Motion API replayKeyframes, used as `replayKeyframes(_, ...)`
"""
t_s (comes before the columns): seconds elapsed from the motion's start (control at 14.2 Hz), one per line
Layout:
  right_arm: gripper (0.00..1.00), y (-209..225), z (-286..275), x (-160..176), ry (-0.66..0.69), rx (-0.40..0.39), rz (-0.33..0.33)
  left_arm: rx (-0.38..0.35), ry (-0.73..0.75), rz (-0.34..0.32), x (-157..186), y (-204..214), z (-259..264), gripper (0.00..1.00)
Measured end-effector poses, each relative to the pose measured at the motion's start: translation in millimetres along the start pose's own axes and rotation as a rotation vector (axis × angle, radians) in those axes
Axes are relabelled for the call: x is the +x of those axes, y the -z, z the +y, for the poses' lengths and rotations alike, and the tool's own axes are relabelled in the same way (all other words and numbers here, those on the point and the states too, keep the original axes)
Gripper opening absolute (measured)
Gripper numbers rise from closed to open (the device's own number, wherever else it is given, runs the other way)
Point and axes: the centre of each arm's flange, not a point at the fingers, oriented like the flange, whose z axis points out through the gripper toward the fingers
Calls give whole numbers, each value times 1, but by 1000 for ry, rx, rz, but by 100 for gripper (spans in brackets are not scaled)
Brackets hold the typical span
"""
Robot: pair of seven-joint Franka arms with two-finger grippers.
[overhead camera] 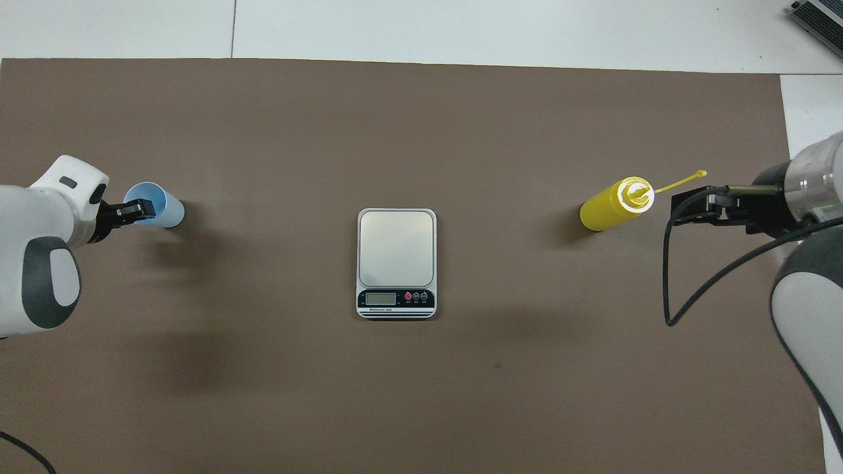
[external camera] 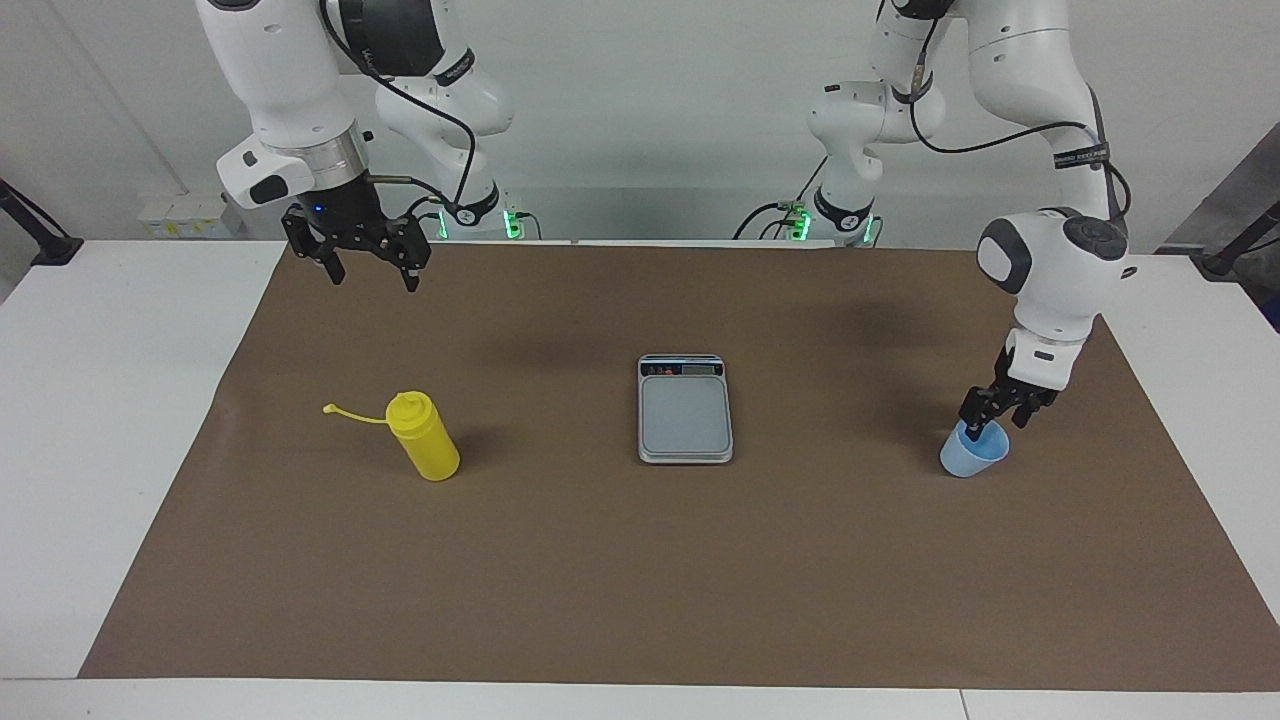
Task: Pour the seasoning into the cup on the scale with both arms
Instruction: 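Reach the left gripper to the blue cup and grasp it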
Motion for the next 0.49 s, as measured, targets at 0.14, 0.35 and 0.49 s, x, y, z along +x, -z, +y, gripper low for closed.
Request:
replayKeyframes(0.14,100,0,0,0,0,0,0,0,0,0,0,0,0,51)
replayKeyframes(0.35,100,0,0,0,0,0,0,0,0,0,0,0,1,35)
replayKeyframes(0.49,100,0,0,0,0,0,0,-2,-4,0,0,0,3,27)
